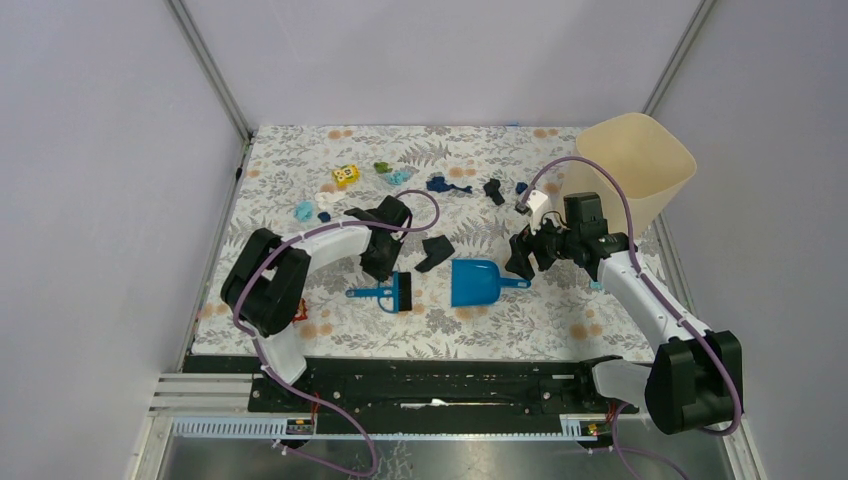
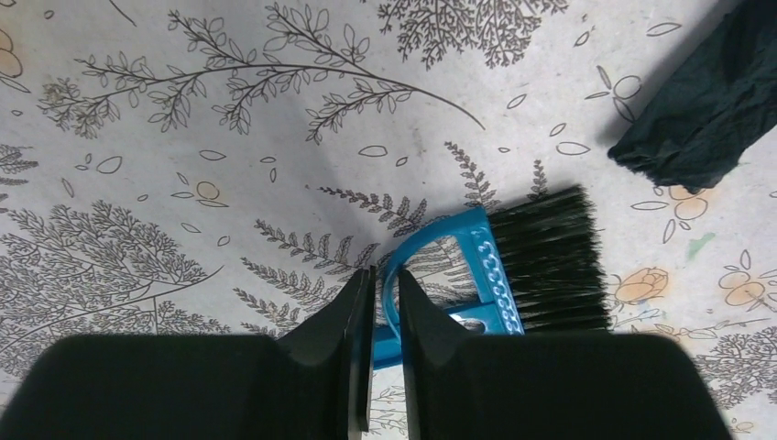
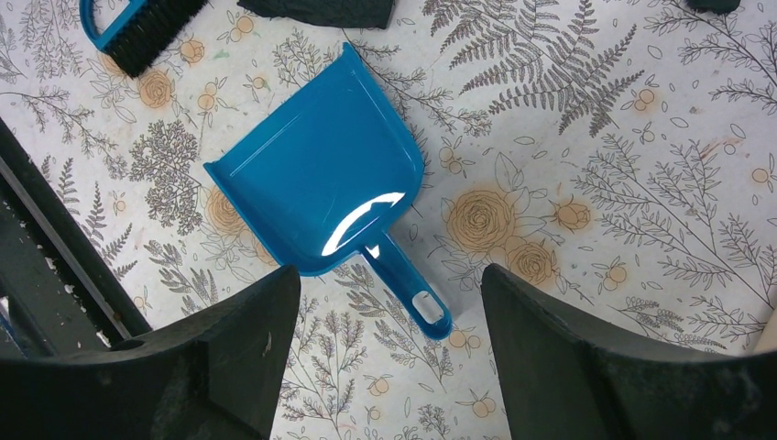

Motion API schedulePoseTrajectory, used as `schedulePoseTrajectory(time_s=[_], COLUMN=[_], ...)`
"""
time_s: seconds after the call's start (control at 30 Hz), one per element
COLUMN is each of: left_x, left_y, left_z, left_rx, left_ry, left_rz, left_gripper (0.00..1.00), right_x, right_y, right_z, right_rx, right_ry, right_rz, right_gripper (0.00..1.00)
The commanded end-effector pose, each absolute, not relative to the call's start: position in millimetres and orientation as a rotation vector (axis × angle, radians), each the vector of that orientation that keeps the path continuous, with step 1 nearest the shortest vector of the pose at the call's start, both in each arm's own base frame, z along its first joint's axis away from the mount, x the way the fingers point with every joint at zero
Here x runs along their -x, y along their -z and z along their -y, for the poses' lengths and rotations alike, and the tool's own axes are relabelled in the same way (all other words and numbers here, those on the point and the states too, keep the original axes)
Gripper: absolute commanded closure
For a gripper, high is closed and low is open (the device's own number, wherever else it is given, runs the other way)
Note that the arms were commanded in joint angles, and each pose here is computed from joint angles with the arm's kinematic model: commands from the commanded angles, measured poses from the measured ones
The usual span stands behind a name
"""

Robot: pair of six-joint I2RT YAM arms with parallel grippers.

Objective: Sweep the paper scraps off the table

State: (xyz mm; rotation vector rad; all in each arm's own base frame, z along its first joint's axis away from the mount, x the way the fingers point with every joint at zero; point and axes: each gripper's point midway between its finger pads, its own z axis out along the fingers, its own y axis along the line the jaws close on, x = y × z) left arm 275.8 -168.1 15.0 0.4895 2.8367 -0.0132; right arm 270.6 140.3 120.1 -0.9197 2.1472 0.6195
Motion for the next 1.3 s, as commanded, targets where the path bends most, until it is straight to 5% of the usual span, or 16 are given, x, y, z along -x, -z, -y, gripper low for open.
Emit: schedulePoseTrajectory(time_s=[0.0,0.17,0.7,1.07,1.27], left_x=[-275,-277,-261,-255,-255], left_y=[-7,-10,-143,-175,-185], left_z=[175,176,279,341,361], left_rx=[-0.520,-0.515,-0.730,-0.670,-0.628], left_ry=[0.076,0.086,0.567,0.793,0.868], left_rz=[-2.843,-2.814,-2.339,-2.221,-2.206], left_gripper=[0.84,1.00,1.00,1.00,1.00], right_x=[-272,-272,-249,-238,-241], right_y=[-125,-124,-143,-168,-165], right_z=[-142,-143,-187,-206,-207], right_rx=[0.936,0.934,0.748,0.610,0.581], right_ry=[-0.636,-0.642,-1.147,-1.392,-1.398], right_rz=[-2.125,-2.131,-2.187,-2.086,-2.099], right_gripper=[0.21,0.21,0.13,0.07,0.16])
